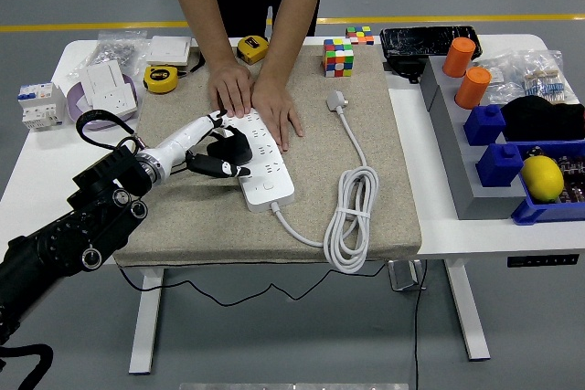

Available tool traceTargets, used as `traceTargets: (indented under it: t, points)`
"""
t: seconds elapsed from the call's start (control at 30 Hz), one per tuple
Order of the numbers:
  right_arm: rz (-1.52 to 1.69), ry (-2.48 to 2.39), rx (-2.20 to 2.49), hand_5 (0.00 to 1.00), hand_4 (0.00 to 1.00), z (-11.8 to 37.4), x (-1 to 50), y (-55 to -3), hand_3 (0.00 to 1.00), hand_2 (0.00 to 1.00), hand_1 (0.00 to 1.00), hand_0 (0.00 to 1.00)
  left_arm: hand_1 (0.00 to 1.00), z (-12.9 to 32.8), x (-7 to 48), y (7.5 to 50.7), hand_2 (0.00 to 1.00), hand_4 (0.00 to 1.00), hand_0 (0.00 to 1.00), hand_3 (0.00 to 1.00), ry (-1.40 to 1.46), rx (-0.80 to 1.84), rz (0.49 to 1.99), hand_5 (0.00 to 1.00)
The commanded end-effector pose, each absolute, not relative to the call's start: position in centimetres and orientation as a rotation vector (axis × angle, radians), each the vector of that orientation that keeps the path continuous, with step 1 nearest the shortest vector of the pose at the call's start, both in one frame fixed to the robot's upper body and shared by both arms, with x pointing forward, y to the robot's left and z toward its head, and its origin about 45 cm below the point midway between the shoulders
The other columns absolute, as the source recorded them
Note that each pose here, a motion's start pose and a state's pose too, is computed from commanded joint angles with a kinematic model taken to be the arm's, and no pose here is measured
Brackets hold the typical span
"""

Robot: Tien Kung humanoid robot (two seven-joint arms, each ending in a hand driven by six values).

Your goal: Pick up the plug,place it near the board,insert it into the board,press the button

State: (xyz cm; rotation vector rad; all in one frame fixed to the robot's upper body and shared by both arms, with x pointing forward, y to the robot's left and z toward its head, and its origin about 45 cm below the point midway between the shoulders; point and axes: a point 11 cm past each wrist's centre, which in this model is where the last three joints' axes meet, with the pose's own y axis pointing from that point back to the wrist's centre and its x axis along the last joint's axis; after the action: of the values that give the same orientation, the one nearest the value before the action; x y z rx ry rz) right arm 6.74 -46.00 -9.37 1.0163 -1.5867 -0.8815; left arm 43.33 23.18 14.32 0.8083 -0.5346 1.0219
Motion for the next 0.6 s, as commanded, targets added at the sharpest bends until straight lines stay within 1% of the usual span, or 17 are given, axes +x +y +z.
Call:
traceTargets:
  t: [0.03, 0.07, 0.23, 0.27, 0.47, 0.5, 0.6]
  points:
    - [-0.881, -1.587, 1.017, 0.739, 0.998, -9.36, 6.78, -46.01, 0.780, 0.743, 0.787, 0.922, 0.661, 14.31, 43.39, 23.17, 0.633, 0.998, 0.641, 0.707, -0.547, 0.811, 1.026, 0.323]
    - [-0.881, -1.587, 1.017, 0.739, 0.998, -9.36, 6.80, -46.02, 0.779, 0.743, 0.787, 0.922, 0.537, 14.31, 43.42, 23.19, 0.536, 0.998, 0.472, 0.624, -0.553, 0.813, 1.028, 0.282]
    - [-0.881, -1.587, 1.017, 0.739, 0.998, -9.36, 6.81, -46.01, 0.779, 0.743, 0.787, 0.922, 0.537, 14.36, 43.59, 23.34, 0.536, 0.998, 0.472, 0.624, -0.588, 0.829, 1.036, 0.282]
    - [-0.881, -1.587, 1.017, 0.738, 0.998, -9.36, 6.79, -46.01, 0.779, 0.743, 0.786, 0.922, 0.470, 14.33, 43.64, 23.44, 0.511, 0.965, 0.403, 0.562, -0.603, 0.839, 1.034, 0.214]
    - [-0.880, -1.588, 1.018, 0.738, 0.998, -9.35, 6.82, -46.02, 0.779, 0.743, 0.786, 0.922, 0.470, 14.25, 43.76, 23.58, 0.511, 0.965, 0.403, 0.562, -0.655, 0.871, 1.026, 0.214]
    - [-0.880, -1.588, 1.018, 0.737, 0.998, -9.35, 6.84, -46.02, 0.779, 0.743, 0.787, 0.922, 0.407, 14.25, 43.76, 23.57, 0.493, 0.856, 0.368, 0.554, -0.661, 0.874, 1.024, 0.147]
    - [-0.880, -1.589, 1.018, 0.737, 0.998, -9.35, 6.87, -46.01, 0.779, 0.743, 0.787, 0.922, 0.407, 14.24, 43.78, 23.52, 0.493, 0.856, 0.368, 0.554, -0.677, 0.882, 1.020, 0.147]
